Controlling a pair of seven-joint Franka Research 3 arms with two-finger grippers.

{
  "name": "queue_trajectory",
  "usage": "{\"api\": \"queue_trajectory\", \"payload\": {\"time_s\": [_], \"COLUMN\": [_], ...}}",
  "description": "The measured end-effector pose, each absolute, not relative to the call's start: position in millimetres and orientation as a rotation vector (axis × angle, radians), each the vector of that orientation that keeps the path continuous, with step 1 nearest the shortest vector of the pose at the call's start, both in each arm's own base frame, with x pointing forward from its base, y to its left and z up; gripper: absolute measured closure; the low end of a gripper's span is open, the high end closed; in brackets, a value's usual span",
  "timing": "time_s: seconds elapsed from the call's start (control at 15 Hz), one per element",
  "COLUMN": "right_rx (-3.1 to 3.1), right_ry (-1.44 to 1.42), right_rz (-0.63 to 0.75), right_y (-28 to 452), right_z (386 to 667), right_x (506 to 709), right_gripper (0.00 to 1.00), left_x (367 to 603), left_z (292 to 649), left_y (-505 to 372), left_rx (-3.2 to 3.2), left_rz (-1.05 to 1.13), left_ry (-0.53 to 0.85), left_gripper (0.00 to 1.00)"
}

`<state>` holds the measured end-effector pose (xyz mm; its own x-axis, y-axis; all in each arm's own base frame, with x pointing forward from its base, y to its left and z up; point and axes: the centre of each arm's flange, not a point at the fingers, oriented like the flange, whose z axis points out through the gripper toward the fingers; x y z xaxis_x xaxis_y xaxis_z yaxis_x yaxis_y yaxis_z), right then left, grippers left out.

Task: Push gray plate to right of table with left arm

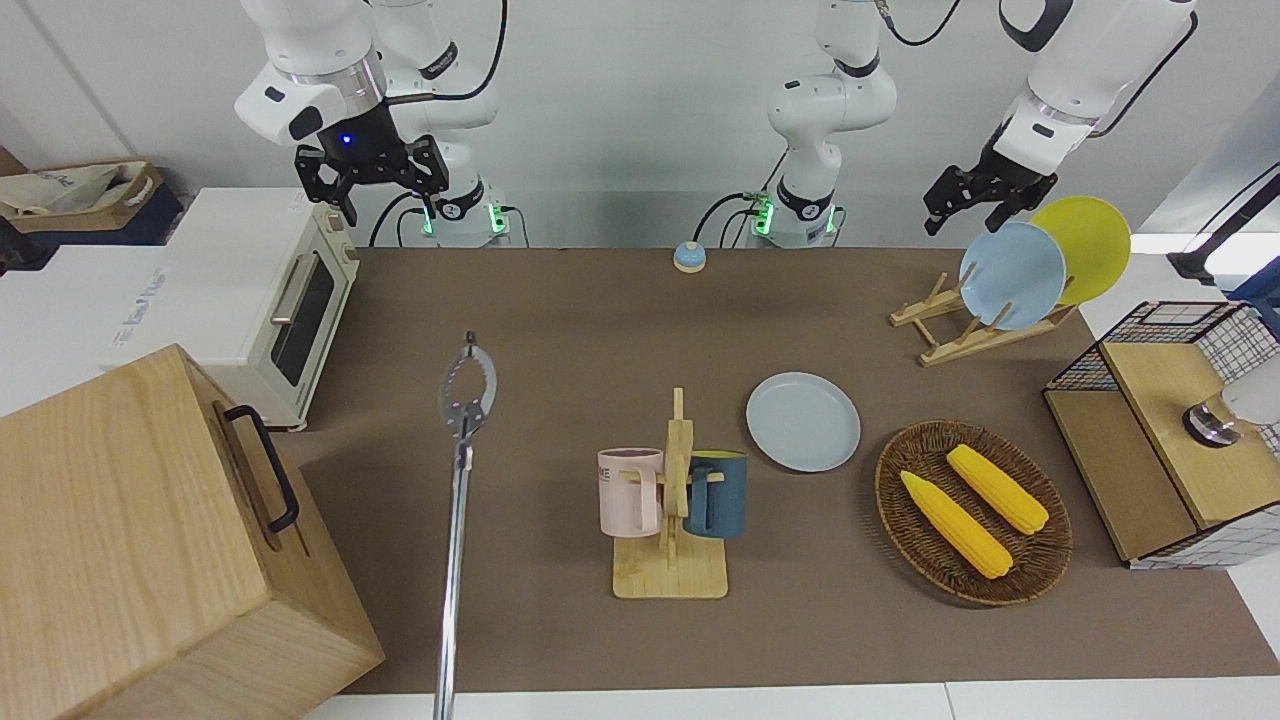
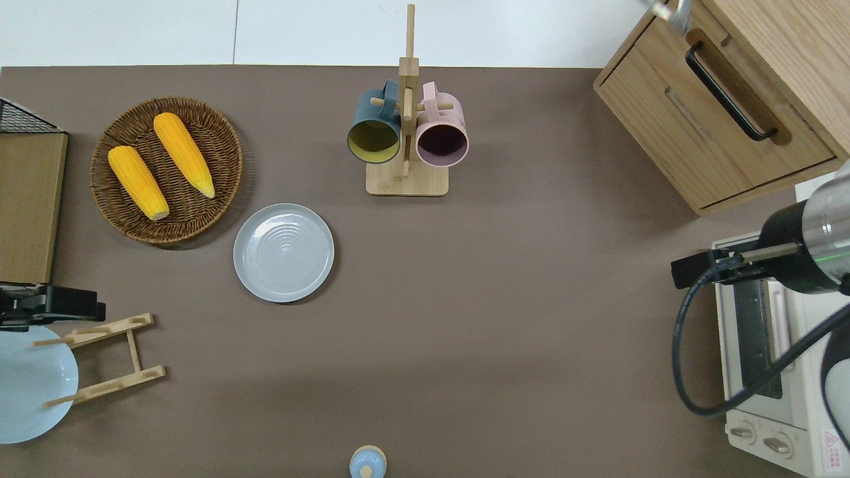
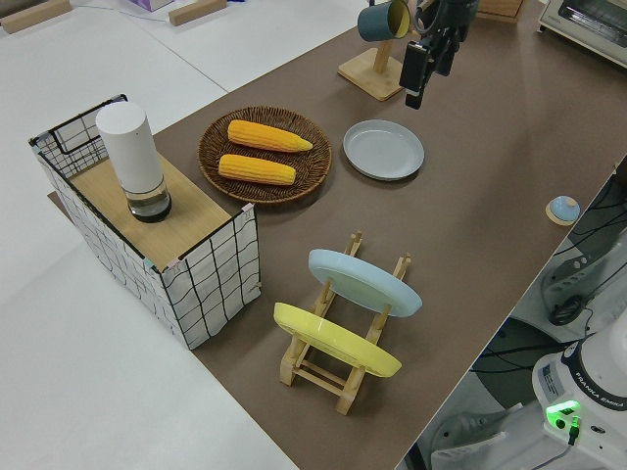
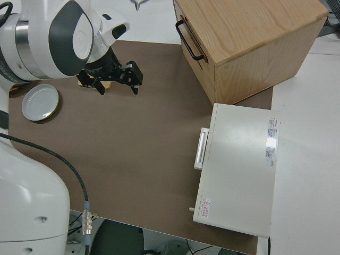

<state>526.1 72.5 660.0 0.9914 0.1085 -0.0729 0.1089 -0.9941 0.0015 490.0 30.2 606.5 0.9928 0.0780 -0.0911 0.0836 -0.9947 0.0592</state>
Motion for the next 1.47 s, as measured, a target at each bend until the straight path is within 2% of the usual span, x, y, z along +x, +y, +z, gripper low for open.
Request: {"api": "queue_trajectory", "payload": {"time_s": [0.4, 1.47], "right_rx": [3.129, 3.129], "right_ry": [0.171, 0.171], "right_rz": [-0.114, -0.114], "right_y": [73, 73], "right_z": [660, 660], "right_x": [526, 526], "right_gripper": [0.01, 0.01], "left_x": [489, 484], "left_z": [606, 602], "left_y": [45, 45], "left_rx": [3.068, 3.063], "left_rz": [-0.137, -0.198], "left_ry": [0.166, 0.165], "left_gripper": [0.00, 0.01]}}
